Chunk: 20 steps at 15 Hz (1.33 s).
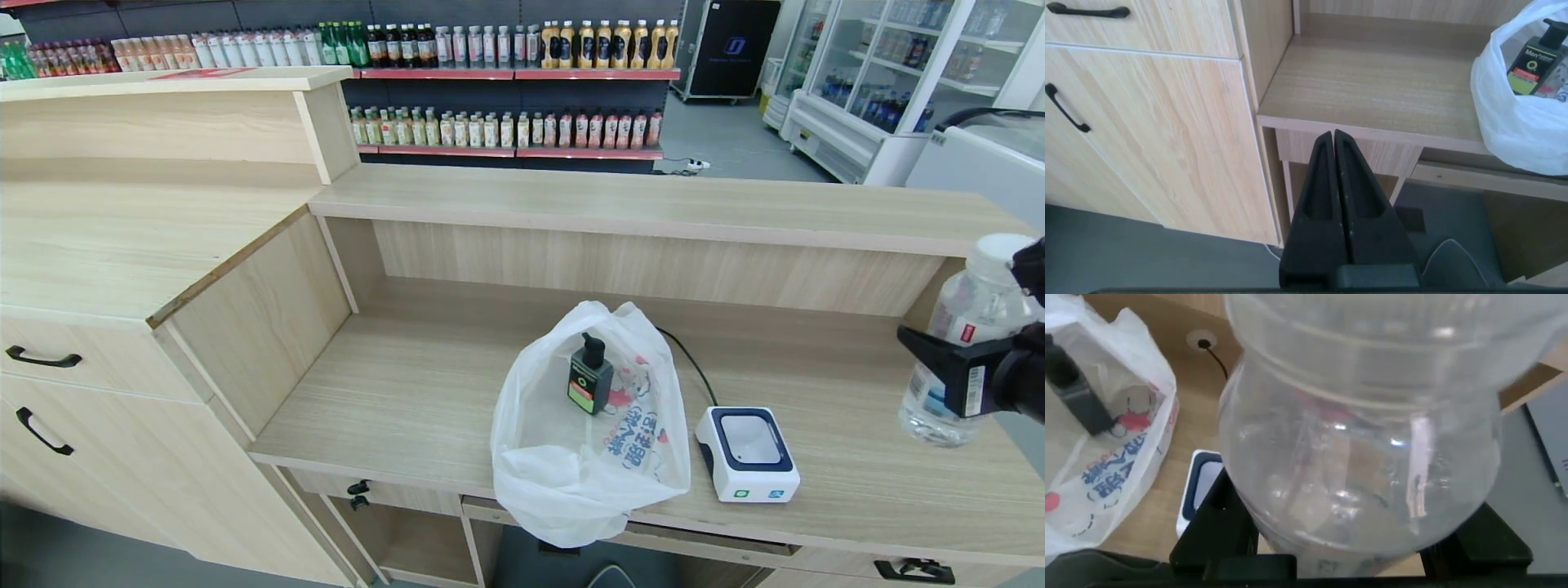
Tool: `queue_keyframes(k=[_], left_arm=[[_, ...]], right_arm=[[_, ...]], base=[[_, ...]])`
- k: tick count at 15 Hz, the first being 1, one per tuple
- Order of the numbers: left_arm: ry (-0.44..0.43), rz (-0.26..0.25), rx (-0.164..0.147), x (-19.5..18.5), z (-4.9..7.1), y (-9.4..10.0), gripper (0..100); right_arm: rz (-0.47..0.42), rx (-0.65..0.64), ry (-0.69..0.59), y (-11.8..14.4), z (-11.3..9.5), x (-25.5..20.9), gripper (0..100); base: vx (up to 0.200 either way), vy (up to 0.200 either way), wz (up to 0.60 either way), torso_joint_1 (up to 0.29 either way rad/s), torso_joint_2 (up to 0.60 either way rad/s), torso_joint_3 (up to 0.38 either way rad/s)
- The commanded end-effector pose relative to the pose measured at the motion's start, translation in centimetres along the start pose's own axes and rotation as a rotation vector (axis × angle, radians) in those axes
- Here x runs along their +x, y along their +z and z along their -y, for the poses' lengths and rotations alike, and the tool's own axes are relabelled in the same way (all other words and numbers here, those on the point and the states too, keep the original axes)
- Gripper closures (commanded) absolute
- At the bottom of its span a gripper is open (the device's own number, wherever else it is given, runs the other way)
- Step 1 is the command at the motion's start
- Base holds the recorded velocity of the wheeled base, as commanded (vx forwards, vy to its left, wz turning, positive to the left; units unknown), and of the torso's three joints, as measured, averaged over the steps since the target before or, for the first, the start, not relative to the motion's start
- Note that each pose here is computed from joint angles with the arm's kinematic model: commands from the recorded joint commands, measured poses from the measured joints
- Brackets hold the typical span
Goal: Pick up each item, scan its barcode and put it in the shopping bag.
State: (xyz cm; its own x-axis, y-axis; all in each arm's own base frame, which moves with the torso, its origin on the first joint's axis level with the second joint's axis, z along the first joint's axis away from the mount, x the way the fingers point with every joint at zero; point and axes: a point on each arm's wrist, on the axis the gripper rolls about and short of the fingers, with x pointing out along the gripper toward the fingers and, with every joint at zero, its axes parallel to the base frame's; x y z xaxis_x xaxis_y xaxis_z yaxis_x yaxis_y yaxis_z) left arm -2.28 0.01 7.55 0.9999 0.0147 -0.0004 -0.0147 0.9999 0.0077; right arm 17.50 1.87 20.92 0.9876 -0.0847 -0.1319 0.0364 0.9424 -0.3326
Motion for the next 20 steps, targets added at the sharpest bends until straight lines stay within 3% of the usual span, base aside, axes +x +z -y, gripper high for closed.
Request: queue_keyframes(k=[1, 2, 4, 8, 10, 14, 17, 20], left_arm=[[0.001, 0.000, 0.000, 0.0, 0.0, 0.0, 100], [0.001, 0.000, 0.000, 0.0, 0.0, 0.0, 100], [0.001, 0.000, 0.000, 0.0, 0.0, 0.0, 100], [0.001, 0.000, 0.000, 0.0, 0.0, 0.0, 100], [0.001, 0.000, 0.000, 0.0, 0.0, 0.0, 100], [0.001, 0.000, 0.000, 0.0, 0.0, 0.0, 100], [0.001, 0.000, 0.000, 0.0, 0.0, 0.0, 100], [0.001, 0.000, 0.000, 0.0, 0.0, 0.0, 100]], right_arm=[[-0.004, -0.035, 0.066, 0.2, -0.7, -0.9, 100], [-0.001, -0.043, 0.104, 0.3, -1.2, -1.3, 100], [0.060, -0.035, 0.311, 0.8, -2.0, -1.3, 100], [0.009, 0.050, 0.385, 0.1, -3.1, 0.7, 100], [0.006, 0.162, 0.426, -0.9, -3.7, 4.0, 100], [0.030, 0.200, 0.688, -4.3, -3.3, 8.7, 100], [0.019, 0.098, 0.792, -7.1, -3.0, 10.2, 100], [0.073, -0.010, 0.946, -9.8, -2.4, 11.2, 100]], base=[[0.000, 0.000, 0.60, -0.002, 0.00, 0.002], [0.000, 0.000, 0.60, -0.002, 0.00, 0.007], [0.000, 0.000, 0.00, 0.000, 0.00, 0.000], [0.000, 0.000, 0.00, 0.000, 0.00, 0.000], [0.000, 0.000, 0.00, 0.000, 0.00, 0.000], [0.000, 0.000, 0.00, 0.000, 0.00, 0.000], [0.000, 0.000, 0.00, 0.000, 0.00, 0.000], [0.000, 0.000, 0.00, 0.000, 0.00, 0.000]])
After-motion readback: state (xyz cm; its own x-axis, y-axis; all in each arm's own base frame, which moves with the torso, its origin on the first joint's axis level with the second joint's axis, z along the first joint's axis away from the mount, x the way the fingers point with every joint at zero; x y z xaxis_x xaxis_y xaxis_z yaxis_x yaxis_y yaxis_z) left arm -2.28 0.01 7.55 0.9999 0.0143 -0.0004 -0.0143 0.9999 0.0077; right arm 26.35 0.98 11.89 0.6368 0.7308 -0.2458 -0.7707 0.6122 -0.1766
